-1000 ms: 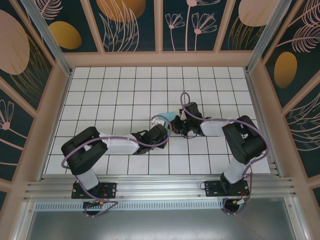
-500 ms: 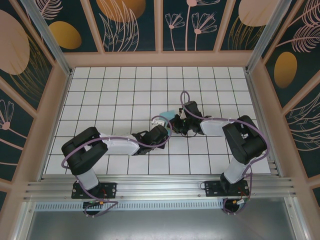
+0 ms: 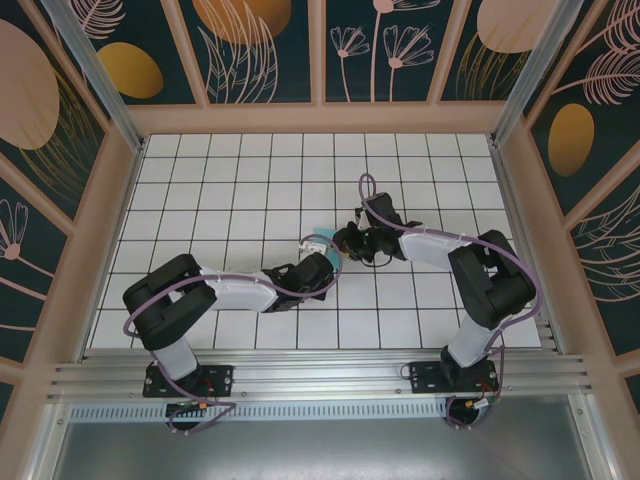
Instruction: Fold a paper plane with a square sheet of paper (pick it up from the middle)
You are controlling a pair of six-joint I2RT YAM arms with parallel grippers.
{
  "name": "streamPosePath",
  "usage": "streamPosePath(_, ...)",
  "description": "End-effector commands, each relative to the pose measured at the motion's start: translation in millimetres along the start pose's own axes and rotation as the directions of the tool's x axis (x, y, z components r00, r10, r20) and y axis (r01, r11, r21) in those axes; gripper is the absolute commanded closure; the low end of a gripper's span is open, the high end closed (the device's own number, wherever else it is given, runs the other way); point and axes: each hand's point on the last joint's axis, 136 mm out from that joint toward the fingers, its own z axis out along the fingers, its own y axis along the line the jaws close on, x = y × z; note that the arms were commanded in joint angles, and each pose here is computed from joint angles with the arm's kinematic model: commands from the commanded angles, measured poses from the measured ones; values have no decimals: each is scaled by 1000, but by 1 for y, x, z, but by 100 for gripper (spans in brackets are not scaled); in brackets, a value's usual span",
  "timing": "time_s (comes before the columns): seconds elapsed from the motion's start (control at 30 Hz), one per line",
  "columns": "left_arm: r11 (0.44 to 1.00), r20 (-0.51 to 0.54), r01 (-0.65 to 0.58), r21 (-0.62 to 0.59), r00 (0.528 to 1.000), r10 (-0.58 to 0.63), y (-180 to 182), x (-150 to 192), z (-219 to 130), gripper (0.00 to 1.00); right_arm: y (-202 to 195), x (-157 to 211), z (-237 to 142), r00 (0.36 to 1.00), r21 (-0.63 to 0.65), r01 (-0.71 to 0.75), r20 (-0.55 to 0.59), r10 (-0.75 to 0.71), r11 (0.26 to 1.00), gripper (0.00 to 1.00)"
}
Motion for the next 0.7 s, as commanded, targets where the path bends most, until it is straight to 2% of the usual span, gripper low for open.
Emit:
streamPosePath(0.0,999,9,-28,-22,1000,28,6,2,0,86,0,1,2,1000,24,14,-18,-14,1000,85)
streamPosePath(0.13,999,15,-32,-26,999,32,7,0,-1,80,1,0,4,1000,19,13,-19,-13,1000,91)
streamPosePath(0.2,999,14,-35,-32,999,35,9,1,-1,71,4,-1,4,1000,10,16,-21,-16,1000,93)
streamPosePath(0.37,999,28,-30,-34,999,31,11,-1,-7,63,7,-2,4,1000,5,21,-19,-20,1000,95)
streamPosePath(0.47,999,36,-26,-37,999,27,12,-3,-9,66,8,-2,5,999,1,22,-26,-22,1000,95)
streamPosePath(0.63,999,58,-17,-49,998,20,13,-10,-12,82,7,-3,3,999,12,42,-17,-41,999,91)
streamPosePath(0.67,998,61,-19,-52,998,22,14,-10,-12,84,6,-4,1,999,22,51,-10,-50,998,87)
